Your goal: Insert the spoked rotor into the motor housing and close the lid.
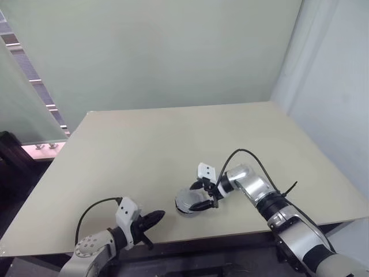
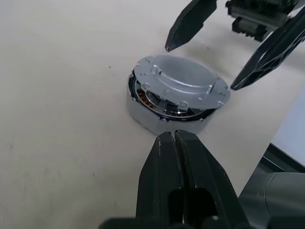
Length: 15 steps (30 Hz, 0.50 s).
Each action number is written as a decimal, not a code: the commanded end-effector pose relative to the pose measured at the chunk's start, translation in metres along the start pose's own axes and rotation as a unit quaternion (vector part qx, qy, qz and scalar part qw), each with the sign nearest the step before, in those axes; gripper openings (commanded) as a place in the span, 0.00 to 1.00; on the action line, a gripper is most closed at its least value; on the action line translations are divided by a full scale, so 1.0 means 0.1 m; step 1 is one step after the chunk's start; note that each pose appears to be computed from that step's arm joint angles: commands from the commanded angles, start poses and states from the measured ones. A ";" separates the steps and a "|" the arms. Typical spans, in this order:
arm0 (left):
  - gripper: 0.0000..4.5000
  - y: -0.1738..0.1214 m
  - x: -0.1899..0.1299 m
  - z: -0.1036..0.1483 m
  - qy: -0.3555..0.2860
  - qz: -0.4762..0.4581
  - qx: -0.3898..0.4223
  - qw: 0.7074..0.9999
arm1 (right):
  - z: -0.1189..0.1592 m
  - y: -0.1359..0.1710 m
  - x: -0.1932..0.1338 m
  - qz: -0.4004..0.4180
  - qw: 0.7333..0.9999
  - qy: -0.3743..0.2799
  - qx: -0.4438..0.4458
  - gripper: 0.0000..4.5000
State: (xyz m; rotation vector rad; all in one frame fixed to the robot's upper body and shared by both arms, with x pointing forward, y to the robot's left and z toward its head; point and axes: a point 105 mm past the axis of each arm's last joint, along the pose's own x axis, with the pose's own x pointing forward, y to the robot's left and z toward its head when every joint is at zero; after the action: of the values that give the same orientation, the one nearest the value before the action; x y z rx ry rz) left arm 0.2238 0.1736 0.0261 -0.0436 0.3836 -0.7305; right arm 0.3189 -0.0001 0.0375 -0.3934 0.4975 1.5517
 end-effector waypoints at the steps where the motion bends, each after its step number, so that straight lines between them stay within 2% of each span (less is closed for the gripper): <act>1: 0.00 -0.01 -0.03 0.13 -0.016 0.002 0.024 1.000 | 0.16 -0.14 -0.03 -0.035 0.999 -0.020 -0.026 0.99; 8: 0.00 -0.02 -0.02 0.14 -0.015 0.003 0.026 1.000 | 0.11 -0.19 0.01 -0.047 0.999 -0.015 -0.020 0.99; 15: 0.00 -0.02 -0.03 0.16 -0.015 0.004 0.029 0.999 | 0.06 -0.14 0.05 -0.024 1.000 -0.003 -0.019 0.99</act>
State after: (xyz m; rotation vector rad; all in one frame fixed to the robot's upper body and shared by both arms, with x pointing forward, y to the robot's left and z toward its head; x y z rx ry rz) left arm 0.2226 0.1742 0.0282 -0.0316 0.3823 -0.7191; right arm 0.3275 0.0024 0.0243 -0.3972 0.5034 1.4977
